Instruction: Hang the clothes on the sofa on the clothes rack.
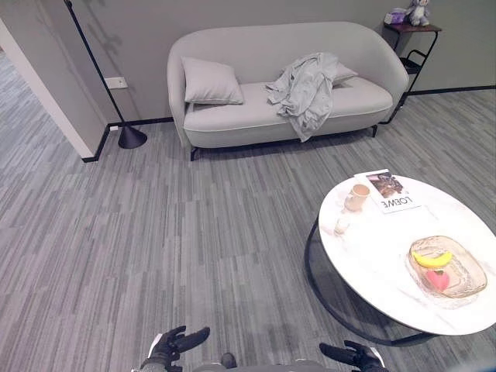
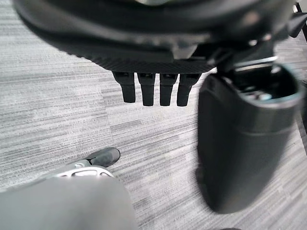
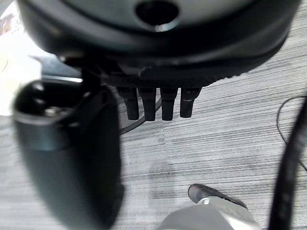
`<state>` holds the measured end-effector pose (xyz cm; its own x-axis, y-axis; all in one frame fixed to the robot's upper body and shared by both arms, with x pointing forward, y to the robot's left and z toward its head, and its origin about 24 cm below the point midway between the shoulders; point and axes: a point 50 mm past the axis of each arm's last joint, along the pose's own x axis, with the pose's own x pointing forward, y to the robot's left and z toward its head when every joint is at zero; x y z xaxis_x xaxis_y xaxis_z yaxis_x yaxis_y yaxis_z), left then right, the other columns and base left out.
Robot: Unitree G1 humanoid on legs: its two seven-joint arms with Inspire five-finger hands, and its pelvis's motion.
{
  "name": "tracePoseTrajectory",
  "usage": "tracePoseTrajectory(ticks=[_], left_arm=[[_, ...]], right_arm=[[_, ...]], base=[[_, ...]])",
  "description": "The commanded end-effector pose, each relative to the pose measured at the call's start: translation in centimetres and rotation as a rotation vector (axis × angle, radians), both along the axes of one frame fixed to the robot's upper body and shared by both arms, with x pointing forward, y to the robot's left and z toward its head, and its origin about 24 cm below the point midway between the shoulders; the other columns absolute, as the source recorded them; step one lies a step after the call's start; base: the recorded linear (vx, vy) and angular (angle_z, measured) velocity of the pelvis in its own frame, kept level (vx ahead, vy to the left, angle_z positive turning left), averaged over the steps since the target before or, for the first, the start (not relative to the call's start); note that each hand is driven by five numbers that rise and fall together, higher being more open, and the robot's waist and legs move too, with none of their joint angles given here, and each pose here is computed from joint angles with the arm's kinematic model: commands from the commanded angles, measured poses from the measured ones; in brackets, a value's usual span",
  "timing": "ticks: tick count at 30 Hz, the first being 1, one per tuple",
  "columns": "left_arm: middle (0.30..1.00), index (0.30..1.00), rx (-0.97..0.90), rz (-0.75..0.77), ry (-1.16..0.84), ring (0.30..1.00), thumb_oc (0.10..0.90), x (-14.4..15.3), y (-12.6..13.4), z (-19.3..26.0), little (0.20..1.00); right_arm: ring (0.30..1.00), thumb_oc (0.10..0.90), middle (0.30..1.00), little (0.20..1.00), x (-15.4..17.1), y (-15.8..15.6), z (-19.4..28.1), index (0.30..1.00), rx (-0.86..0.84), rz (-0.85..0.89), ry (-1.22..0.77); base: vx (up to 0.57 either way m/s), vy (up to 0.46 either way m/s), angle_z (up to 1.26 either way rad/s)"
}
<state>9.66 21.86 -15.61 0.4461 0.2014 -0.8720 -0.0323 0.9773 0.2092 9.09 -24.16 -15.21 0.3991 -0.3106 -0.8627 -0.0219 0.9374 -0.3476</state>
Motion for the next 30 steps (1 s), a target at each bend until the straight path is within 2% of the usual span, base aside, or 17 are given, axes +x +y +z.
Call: tracePoseTrajectory(ticks=[1, 16, 20, 22, 26, 30], left_arm=[[0.9, 0.9, 0.021, 0.007, -0.145, 0.9, 0.8, 3.4, 0.9, 1.5, 0.9], [0.9, 0.9, 0.001, 0.042, -0.164, 0.9, 0.8, 3.7, 0.4, 1.6, 0.9], [0.9, 0.9, -0.001, 0.072, -0.197, 0.9, 0.8, 4.8, 0.7, 2.0, 0.9], [0.9, 0.9, -0.057, 0.159, -0.263, 0.9, 0.8, 5.7, 0.3, 2.6, 0.9], [0.9, 0.9, -0.119, 0.243, -0.285, 0.9, 0.8, 5.9, -0.4, 2.7, 0.9], [0.9, 0.9, -0.125, 0.241, -0.267, 0.9, 0.8, 5.2, -0.6, 2.4, 0.9]], right_arm=[[0.9, 0.8, 0.9, 0.9, 3.6, -0.7, 1.5, 0.9, -0.041, 0.075, -0.132], [0.9, 0.8, 0.9, 0.9, 3.1, -0.5, 1.4, 0.9, -0.033, 0.023, -0.14], [0.9, 0.8, 0.9, 0.9, 4.5, -0.4, 2.0, 0.9, -0.027, 0.041, -0.19], [0.9, 0.8, 0.9, 0.9, 6.6, -0.2, 3.6, 0.9, -0.001, 0.031, -0.315], [0.9, 0.8, 0.9, 0.9, 6.4, -0.5, 3.7, 0.9, -0.007, -0.005, -0.329], [0.9, 0.8, 0.9, 0.9, 5.9, -0.6, 3.5, 0.9, -0.007, -0.013, -0.314]], base=[[0.0, 0.0, 0.0], [0.01, -0.01, -0.01], [0.04, -0.106, -0.09], [0.19, -0.37, -0.33], [0.19, -0.162, -0.15], [0.41, 0.053, 0.11]])
